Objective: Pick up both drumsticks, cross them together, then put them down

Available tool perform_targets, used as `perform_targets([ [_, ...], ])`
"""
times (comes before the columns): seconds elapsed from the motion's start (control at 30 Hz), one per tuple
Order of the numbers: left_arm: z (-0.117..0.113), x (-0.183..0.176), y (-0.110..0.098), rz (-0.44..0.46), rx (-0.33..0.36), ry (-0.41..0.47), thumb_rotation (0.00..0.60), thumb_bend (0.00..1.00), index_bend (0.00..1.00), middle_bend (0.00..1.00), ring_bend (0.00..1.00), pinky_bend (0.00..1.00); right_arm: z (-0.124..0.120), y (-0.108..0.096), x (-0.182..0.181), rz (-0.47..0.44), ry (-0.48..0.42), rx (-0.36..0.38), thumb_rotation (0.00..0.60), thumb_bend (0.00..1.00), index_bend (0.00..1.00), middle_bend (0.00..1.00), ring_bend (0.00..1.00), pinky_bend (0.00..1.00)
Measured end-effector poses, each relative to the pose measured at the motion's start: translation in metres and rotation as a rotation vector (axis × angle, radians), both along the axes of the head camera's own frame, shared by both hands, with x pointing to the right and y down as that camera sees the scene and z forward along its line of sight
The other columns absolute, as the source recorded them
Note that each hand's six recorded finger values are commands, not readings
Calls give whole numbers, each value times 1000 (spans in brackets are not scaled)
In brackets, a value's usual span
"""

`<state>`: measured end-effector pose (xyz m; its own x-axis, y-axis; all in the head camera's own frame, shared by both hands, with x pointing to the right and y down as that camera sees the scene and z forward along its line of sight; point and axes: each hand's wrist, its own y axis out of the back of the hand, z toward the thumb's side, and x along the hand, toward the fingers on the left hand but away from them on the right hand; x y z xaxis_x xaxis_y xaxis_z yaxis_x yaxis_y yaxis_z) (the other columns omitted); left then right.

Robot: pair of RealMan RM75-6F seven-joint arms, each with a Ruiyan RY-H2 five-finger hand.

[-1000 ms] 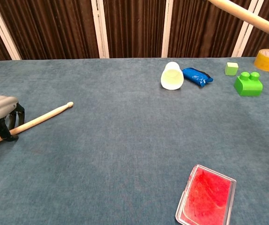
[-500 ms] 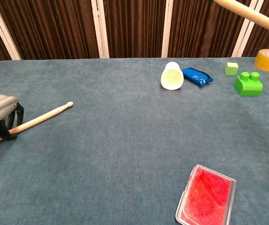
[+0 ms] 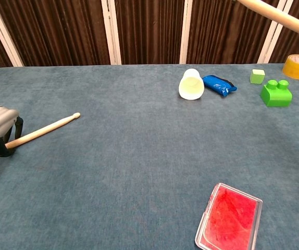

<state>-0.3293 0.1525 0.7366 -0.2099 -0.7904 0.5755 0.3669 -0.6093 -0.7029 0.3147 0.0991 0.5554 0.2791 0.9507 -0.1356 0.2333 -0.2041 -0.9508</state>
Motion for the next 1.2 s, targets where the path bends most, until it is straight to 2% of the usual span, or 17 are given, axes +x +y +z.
perform_targets([
  [0.47, 2, 10, 4, 70, 39, -63, 600, 437, 531, 566, 201, 108, -3, -4, 3, 2, 1, 7, 600, 447, 712, 634, 432, 11],
  [0.83, -1, 11, 1, 102, 77, -53, 600, 443, 543, 575, 214, 112, -3, -5, 4, 6, 4, 3, 600, 446, 712, 635, 433, 11],
  [1.03, -4, 11, -4, 127, 111, 14, 600, 443, 544, 571, 214, 115, -4, -5, 3, 6, 5, 6, 600, 446, 712, 635, 434, 11],
  [1.2, -14, 11, -12, 186, 170, 116, 600, 444, 545, 570, 214, 118, -6, -7, 1, 5, 6, 12, 600, 447, 712, 635, 433, 11],
])
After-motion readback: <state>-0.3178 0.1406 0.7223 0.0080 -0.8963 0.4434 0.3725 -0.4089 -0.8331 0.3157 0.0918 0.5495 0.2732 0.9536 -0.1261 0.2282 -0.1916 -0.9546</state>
